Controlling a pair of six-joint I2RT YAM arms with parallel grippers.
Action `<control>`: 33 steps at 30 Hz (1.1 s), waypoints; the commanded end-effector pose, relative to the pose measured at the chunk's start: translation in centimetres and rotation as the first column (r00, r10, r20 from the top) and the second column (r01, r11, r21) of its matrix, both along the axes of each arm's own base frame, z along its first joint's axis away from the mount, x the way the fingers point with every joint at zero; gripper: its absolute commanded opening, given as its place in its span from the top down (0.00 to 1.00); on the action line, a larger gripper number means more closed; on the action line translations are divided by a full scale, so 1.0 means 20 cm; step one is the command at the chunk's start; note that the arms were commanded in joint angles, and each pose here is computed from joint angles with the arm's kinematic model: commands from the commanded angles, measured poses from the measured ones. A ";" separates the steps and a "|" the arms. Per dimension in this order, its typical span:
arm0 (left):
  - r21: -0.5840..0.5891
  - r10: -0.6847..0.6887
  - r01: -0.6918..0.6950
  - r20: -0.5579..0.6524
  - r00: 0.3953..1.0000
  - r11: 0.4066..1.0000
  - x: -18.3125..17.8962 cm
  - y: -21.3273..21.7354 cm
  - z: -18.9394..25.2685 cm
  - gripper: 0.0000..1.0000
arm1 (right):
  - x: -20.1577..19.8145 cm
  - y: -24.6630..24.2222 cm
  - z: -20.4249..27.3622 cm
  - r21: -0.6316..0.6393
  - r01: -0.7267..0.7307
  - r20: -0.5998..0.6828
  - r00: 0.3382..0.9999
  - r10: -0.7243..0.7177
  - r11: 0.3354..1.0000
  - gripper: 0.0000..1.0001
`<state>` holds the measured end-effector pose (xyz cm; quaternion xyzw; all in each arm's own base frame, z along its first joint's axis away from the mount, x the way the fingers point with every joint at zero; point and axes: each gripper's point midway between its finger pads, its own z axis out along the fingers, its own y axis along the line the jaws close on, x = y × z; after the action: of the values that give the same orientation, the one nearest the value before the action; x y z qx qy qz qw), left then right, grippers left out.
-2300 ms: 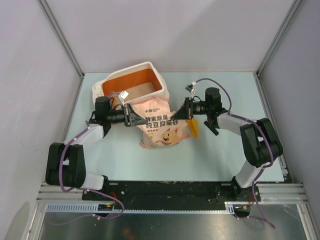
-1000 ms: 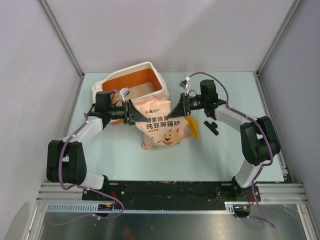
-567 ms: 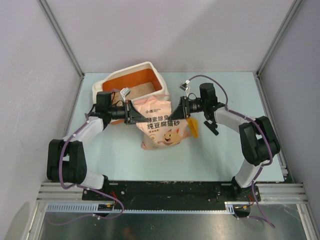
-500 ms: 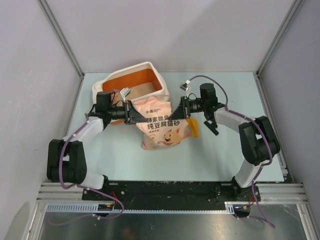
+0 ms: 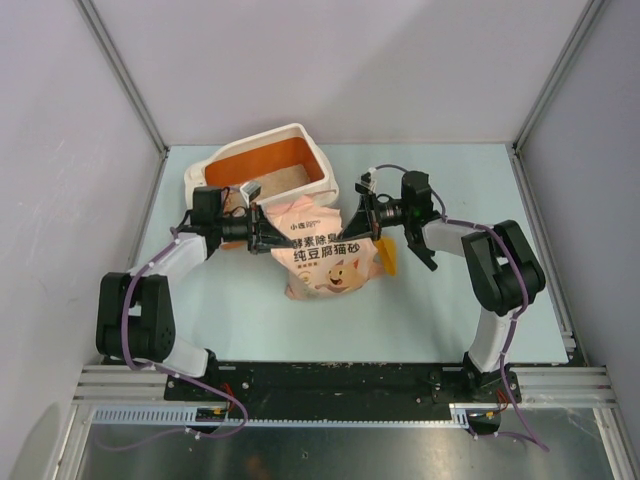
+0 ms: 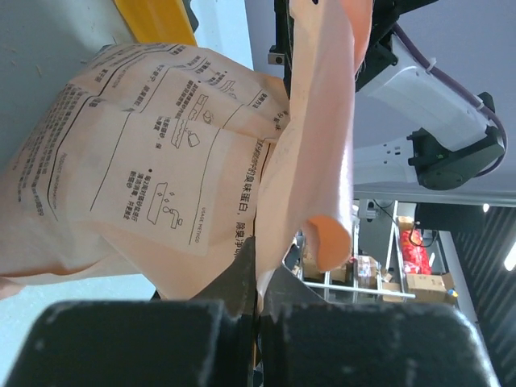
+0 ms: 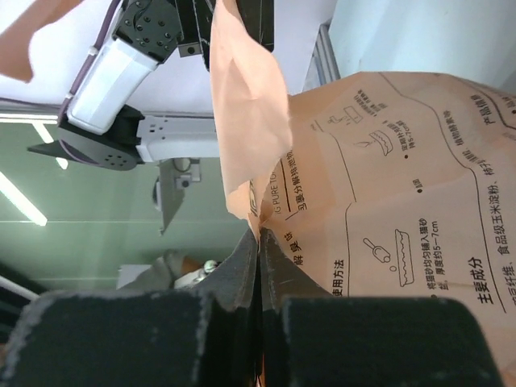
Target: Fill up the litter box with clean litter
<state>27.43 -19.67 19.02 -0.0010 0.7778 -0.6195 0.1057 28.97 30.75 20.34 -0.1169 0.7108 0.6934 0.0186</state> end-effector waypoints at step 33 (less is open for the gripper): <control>0.607 -0.610 -0.060 0.789 -0.066 0.792 -0.09 -0.27 0.41 0.27 | -0.14 -0.08 0.19 0.006 -0.178 -0.149 0.973 0.177 0.984 1.00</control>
<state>25.64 -24.12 30.70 0.5242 0.6210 -0.2995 0.4999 27.87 30.13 19.54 -0.0451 0.7299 0.6766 -0.0859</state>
